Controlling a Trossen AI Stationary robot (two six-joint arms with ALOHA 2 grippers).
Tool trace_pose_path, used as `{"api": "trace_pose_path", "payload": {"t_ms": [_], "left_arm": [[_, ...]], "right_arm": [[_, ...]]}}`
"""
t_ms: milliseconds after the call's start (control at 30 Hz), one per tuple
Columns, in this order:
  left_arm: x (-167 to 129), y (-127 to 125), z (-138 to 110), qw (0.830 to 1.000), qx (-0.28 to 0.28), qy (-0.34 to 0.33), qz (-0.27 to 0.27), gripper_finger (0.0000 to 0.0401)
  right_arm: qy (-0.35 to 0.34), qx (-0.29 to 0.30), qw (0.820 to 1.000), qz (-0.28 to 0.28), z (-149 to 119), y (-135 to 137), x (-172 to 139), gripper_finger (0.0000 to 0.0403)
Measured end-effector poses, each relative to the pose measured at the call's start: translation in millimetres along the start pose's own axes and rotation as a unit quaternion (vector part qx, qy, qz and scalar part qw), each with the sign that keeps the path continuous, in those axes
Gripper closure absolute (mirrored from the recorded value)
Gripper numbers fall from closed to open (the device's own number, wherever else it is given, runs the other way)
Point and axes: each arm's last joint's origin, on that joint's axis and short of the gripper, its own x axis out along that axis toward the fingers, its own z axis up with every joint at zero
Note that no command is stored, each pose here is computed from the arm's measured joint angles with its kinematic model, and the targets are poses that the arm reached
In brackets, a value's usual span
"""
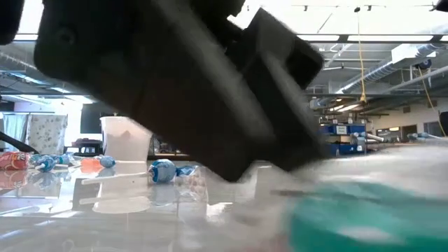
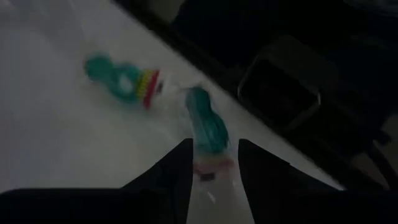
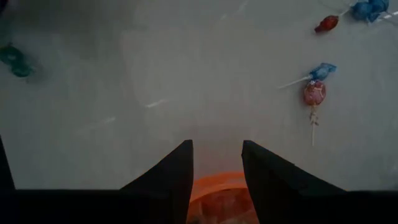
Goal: Sort candy by brand, put in halloween buckets
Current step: Put the blue candy into the right orange bucket
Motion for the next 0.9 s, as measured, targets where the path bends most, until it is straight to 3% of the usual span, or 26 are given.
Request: {"api": "trace_pose_path", "payload": {"t_ms": [233, 400, 467, 767, 900], "left_arm": [[22.5, 1.3, -11.0, 1.000, 0.007, -0.028, -0.005, 0.0286], [21.3, 12.3, -14.4, 1.000, -0.002, -0.030, 0.005, 0.0373], [18.7, 18.6, -14.4, 0.999, -0.015, -0.034, 0.014, 0.0391], [-17.8, 60.8, -7.2, 0.981, -0.084, -0.029, 0.173, 0.0397], [-40.7, 77.0, 3.9, 0.970, -0.098, -0.060, 0.216, 0.0398]], "right_arm": [[-0.010, 0.002, 1.000, 0.004, 1.5, 1.0, 0.2, 0.0254], [-0.013, 0.010, 1.000, 0.023, 2.7, 4.7, 0.0, 0.0254], [-0.010, 0.012, 0.999, 0.031, 2.8, 6.1, -0.1, 0.0254], [-0.069, 0.034, 0.996, 0.040, 8.1, 17.5, 5.2, 0.0254], [-0.094, 0.006, 0.994, 0.063, 9.4, 36.3, 20.9, 0.0254]]}}
